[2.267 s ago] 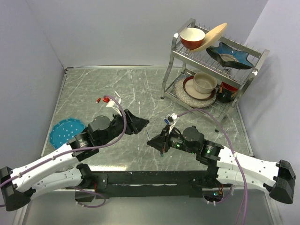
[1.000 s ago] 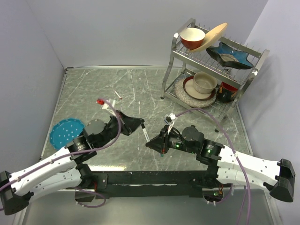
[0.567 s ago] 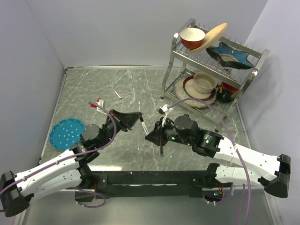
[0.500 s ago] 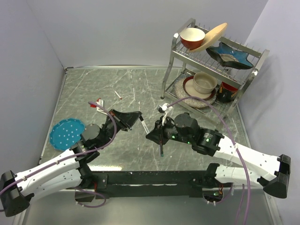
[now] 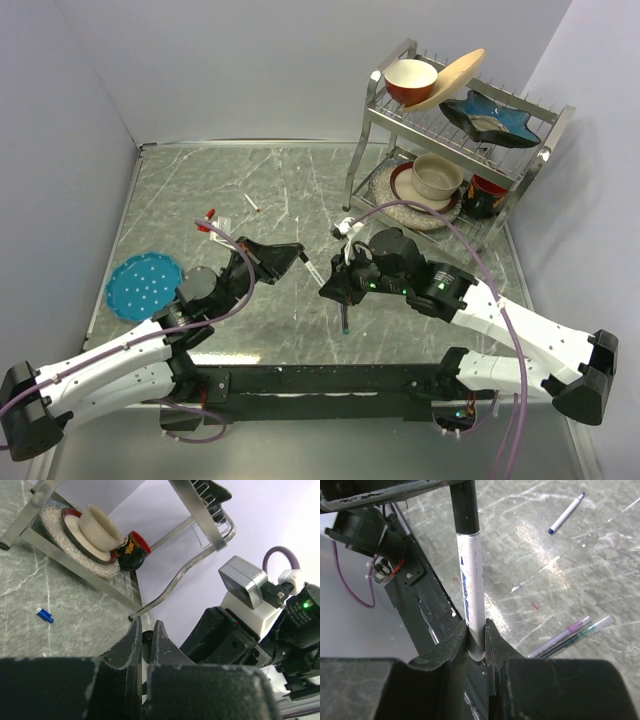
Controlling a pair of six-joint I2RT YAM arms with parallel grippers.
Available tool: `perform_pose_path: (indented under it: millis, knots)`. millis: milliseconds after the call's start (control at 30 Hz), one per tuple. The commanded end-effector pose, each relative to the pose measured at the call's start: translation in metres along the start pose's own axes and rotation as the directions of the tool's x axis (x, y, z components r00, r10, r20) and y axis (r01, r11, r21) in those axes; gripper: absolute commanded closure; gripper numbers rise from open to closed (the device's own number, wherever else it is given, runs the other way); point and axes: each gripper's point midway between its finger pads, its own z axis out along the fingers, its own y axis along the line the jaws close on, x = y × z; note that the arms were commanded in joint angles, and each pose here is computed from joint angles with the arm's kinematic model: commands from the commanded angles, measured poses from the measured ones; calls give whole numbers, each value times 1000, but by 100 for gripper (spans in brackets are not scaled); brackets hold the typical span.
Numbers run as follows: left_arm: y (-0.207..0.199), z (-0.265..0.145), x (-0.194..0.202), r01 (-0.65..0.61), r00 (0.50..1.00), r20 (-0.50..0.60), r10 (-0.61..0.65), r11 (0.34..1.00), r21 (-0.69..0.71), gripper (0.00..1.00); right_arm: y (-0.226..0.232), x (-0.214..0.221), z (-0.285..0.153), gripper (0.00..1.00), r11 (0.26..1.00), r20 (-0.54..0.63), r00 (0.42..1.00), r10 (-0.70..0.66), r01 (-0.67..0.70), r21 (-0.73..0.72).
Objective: Insert the pens into the pen caps
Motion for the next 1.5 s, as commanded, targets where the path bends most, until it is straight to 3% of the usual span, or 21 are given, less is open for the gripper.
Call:
perform_pose_path:
  millis: [0,67,467,867,1167,1333,1467]
  knots:
    - [33,-65,143,-39,793,-608,34,999,5,99,14,-195,-60,100,994,623,775,-110,82,74]
    - [28,-62,142,-15,805,-593,31,999,31,99,15,-200,-63,100,992,628,768,-128,98,83]
    - [14,-77,184,23,687,-721,89,989,144,99,14,-219,-81,100,992,679,723,-128,96,85]
    - [22,-89,189,-18,661,-737,143,985,174,99,14,-227,-118,100,994,750,654,-97,103,39]
    - [10,-92,175,-39,682,-705,192,973,227,99,43,-205,-120,100,973,719,691,-76,208,-97]
    - [-9,-93,175,29,686,-701,198,954,298,99,55,-195,-116,100,955,702,711,-49,240,-176]
    - [-11,-101,185,101,652,-739,167,947,304,99,62,-192,-117,100,941,695,719,-27,253,-226]
